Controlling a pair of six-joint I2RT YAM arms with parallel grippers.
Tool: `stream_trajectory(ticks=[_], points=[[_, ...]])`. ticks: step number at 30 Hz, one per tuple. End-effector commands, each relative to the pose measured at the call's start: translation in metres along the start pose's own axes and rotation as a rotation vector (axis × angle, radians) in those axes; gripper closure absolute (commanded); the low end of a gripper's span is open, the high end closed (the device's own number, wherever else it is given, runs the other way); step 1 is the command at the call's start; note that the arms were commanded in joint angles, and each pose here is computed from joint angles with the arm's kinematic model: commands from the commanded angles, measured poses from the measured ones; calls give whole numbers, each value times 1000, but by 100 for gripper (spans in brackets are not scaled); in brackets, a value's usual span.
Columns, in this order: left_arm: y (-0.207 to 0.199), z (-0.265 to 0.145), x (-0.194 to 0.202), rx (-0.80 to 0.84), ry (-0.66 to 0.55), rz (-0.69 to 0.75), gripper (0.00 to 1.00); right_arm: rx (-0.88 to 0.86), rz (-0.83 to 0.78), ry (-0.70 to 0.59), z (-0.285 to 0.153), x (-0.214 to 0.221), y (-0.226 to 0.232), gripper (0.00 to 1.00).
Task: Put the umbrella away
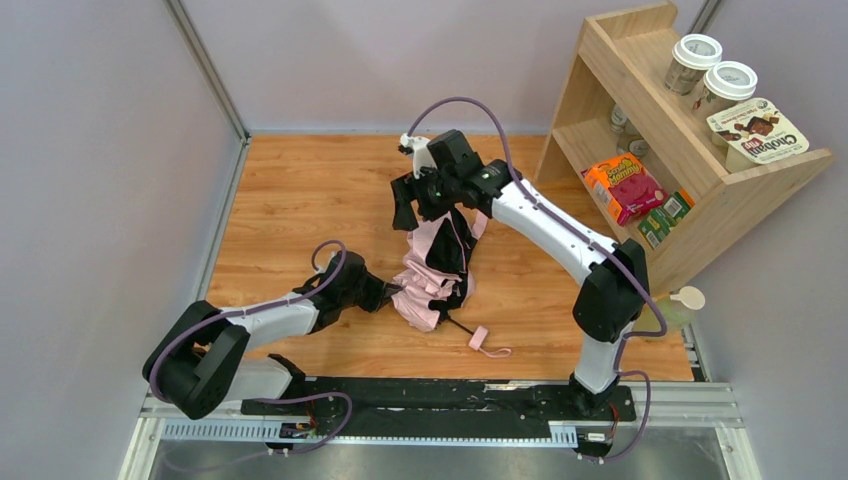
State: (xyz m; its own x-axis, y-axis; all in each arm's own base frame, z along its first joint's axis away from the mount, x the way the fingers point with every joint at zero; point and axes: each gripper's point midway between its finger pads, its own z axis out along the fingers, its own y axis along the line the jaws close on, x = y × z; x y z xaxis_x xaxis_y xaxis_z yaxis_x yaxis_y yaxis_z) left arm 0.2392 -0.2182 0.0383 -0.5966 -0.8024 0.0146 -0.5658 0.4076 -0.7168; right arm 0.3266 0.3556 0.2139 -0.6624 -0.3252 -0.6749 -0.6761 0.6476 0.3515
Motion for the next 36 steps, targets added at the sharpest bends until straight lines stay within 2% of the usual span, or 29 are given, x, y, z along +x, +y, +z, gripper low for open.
stream_trajectory(ticks=[1, 3, 5, 8, 12, 16, 20, 22, 25, 28, 33, 36], points=[[41, -1, -5, -137, -37, 33, 100, -16, 9, -3, 5, -14, -5, 30], [41, -1, -5, -136, -37, 33, 100, -86, 27, 52, 18, 3, 2, 36], [41, 0, -5, -137, -37, 33, 100, -39, 65, 107, 27, 22, -12, 46], [41, 1, -5, -137, -37, 32, 100, -2, 117, 146, 30, 48, -28, 50], [42, 2, -5, -136, -38, 29, 100, 163, 127, 229, 22, 106, -60, 60], [39, 3, -5, -130, -35, 29, 100, 99, 179, 223, 34, 152, -55, 62], [39, 3, -5, -134, -36, 33, 100, -4, 299, 284, 55, 200, -40, 63], [39, 3, -6, -134, -38, 32, 100, -30, 315, 302, 59, 212, -33, 60], [40, 3, -5, -137, -36, 31, 100, 59, 274, 313, 48, 205, -45, 54], [43, 3, -5, -143, -36, 28, 100, 225, 174, 290, 18, 171, -62, 36], [42, 3, -5, -142, -36, 30, 100, 436, 10, 213, -45, 124, -69, 0], [43, 3, -5, -145, -36, 31, 100, 379, -134, 150, -54, 112, -34, 0]])
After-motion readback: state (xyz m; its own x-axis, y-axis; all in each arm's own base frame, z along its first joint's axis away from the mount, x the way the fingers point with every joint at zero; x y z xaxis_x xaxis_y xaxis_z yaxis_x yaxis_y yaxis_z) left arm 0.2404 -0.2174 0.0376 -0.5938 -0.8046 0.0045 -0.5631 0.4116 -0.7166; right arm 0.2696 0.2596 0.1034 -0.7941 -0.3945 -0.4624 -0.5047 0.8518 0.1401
